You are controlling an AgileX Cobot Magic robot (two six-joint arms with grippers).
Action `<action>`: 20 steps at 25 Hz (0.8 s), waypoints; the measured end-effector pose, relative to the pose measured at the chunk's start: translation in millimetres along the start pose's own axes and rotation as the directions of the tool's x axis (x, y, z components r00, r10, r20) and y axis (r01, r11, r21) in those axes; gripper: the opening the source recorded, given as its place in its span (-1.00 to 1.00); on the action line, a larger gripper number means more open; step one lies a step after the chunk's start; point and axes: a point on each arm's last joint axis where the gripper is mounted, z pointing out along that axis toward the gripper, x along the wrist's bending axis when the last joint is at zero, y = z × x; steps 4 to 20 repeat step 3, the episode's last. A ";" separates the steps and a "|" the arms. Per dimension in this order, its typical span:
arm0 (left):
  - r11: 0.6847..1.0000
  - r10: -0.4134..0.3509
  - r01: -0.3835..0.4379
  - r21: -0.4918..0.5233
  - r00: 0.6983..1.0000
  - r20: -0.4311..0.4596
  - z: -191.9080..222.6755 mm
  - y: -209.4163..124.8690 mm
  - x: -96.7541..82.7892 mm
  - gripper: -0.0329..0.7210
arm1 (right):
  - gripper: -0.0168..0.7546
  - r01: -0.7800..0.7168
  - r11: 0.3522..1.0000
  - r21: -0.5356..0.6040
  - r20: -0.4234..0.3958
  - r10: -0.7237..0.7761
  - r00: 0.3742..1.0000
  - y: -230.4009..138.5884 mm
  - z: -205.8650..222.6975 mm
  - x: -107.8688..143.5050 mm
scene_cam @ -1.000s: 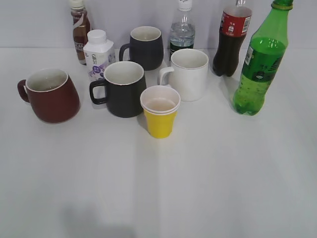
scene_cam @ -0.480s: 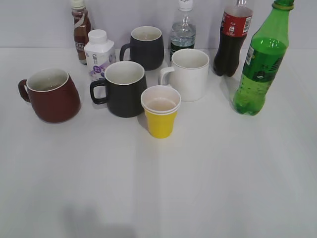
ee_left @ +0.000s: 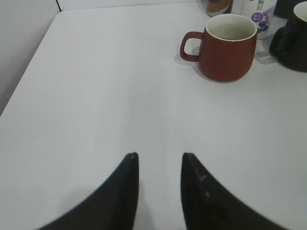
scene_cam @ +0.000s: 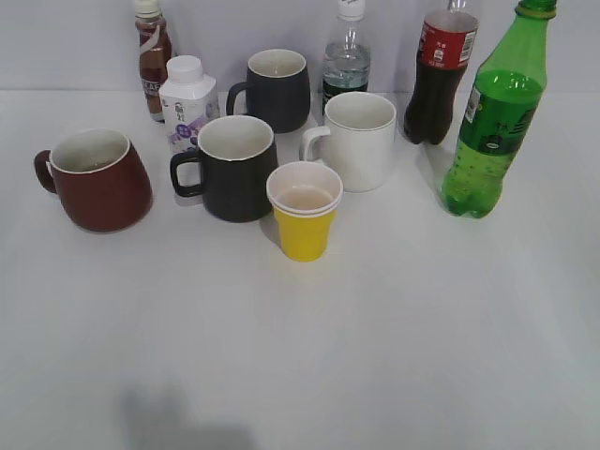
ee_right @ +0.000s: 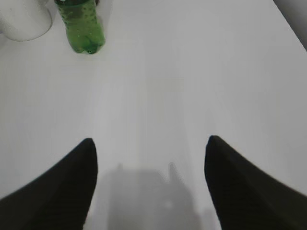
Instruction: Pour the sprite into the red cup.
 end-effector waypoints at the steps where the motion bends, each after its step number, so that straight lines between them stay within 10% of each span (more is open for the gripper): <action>1: 1.000 0.000 0.000 0.000 1.000 0.000 0.0 0.0 0.0 -0.28 | 0.39 0.000 1.000 0.000 0.000 0.000 1.000 0.0 0.0 0.0; 20: 1.000 0.000 0.000 0.000 1.000 0.000 0.0 0.0 0.0 -0.28 | 0.39 0.000 1.000 0.000 -0.001 0.000 1.000 0.0 0.0 0.1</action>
